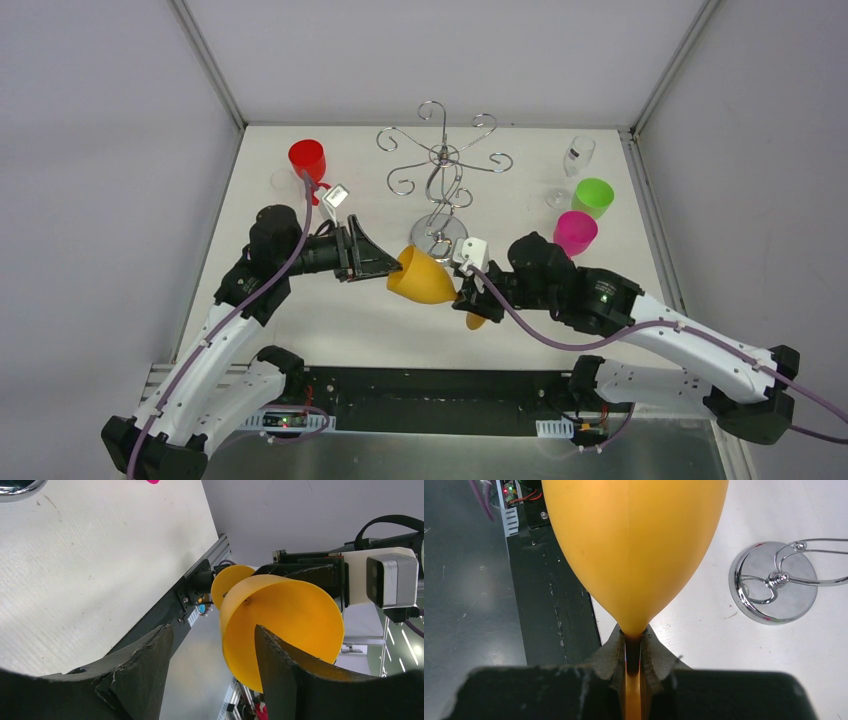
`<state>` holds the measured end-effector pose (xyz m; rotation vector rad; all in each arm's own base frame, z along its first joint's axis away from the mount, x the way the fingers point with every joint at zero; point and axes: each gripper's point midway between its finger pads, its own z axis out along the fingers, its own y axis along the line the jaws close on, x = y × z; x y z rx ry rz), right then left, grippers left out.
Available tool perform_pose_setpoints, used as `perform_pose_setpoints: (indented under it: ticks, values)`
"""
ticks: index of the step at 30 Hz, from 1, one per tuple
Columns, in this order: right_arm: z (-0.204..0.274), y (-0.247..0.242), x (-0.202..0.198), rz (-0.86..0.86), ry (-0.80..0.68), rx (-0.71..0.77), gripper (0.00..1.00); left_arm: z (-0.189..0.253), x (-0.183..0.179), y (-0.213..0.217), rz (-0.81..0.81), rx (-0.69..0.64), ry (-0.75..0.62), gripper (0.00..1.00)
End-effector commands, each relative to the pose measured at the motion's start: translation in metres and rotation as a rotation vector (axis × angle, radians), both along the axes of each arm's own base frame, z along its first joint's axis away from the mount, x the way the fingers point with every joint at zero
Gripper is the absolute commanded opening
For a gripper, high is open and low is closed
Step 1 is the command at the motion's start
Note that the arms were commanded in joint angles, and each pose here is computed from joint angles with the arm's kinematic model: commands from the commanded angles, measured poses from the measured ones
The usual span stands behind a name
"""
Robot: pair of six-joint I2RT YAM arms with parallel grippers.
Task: Take the wine glass off the wine glass rack
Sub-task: Place the wine glass at the center of the board.
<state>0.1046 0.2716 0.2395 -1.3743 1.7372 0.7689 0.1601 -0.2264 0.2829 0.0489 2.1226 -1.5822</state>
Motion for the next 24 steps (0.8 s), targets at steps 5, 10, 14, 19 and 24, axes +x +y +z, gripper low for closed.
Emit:
perform_pose_setpoints:
  ticks: [5, 10, 14, 19, 24]
  values:
    - [0.026, 0.020, 0.008, 0.015, -0.076, 0.057, 0.00, 0.010, -0.001, -0.001, -0.034, -0.037, -0.034, 0.57]
    - [0.028, 0.023, 0.011, 0.006, -0.095, 0.062, 0.00, 0.010, -0.002, 0.000, -0.042, -0.040, -0.032, 0.49]
    - [0.031, 0.024, 0.012, 0.001, -0.108, 0.073, 0.00, 0.010, -0.002, 0.000, -0.045, -0.040, -0.032, 0.46]
    - [0.035, 0.026, 0.016, -0.016, -0.116, 0.086, 0.00, 0.010, -0.003, 0.000, -0.053, -0.041, -0.033, 0.40]
    - [0.039, 0.028, 0.017, -0.025, -0.116, 0.102, 0.00, 0.010, -0.005, 0.000, -0.065, -0.043, -0.033, 0.33]
